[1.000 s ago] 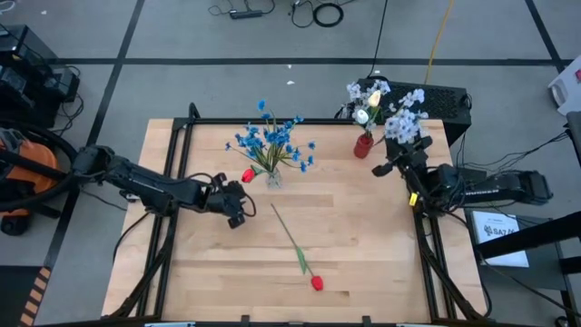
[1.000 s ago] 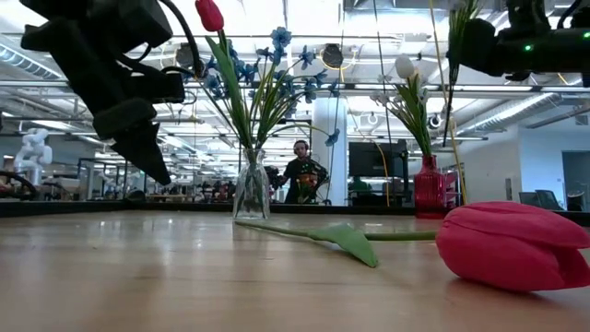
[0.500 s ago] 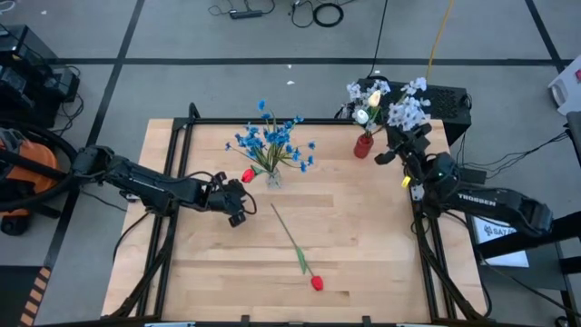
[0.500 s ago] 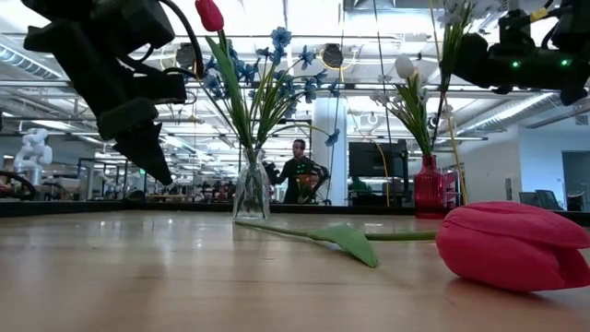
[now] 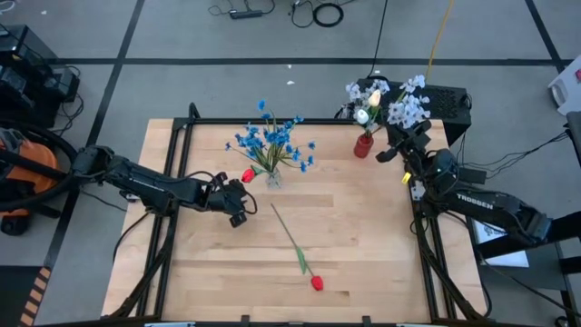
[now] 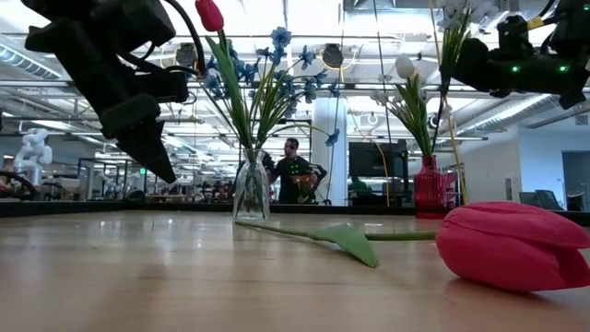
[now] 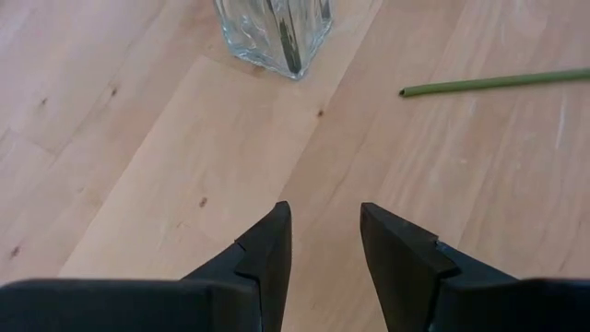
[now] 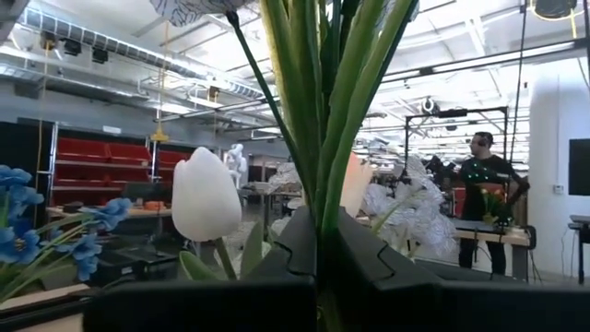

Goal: Sort flowers into vase by color
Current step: Put the white flowers into the red vase

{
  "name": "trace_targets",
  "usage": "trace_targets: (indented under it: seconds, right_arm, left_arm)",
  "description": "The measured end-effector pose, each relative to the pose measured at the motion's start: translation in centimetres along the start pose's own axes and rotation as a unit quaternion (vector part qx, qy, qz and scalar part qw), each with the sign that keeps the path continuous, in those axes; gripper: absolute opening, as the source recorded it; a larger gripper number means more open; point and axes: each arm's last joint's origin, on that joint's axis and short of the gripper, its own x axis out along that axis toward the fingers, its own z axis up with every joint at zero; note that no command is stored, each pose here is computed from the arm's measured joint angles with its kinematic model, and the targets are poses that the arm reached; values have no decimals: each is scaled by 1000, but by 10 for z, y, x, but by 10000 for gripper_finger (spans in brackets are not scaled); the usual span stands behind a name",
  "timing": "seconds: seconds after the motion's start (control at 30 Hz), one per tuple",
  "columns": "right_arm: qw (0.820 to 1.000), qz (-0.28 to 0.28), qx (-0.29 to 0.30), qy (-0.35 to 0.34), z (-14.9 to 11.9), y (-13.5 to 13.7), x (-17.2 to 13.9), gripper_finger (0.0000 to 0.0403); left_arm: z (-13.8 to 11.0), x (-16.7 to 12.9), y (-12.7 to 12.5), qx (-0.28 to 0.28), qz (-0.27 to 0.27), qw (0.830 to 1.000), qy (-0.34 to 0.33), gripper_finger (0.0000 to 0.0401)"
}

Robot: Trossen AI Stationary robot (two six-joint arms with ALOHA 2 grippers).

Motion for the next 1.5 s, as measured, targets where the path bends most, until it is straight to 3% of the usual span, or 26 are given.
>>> trace_targets:
  seconds: [0.53, 1.07, 1.5]
  right_arm:
    - [999, 7, 11, 45, -12, -4, 4, 0]
    - [988, 12, 17, 153, -42, -1, 8, 0]
    - [983, 11, 22, 180, -59, -1, -3, 0]
  left_arm:
    - [0, 0, 0, 1, 0, 1000, 1, 138]
    - [1, 0, -1, -3, -3, 1000, -6, 138]
    - [2, 0, -1, -4, -4, 1000, -8, 138]
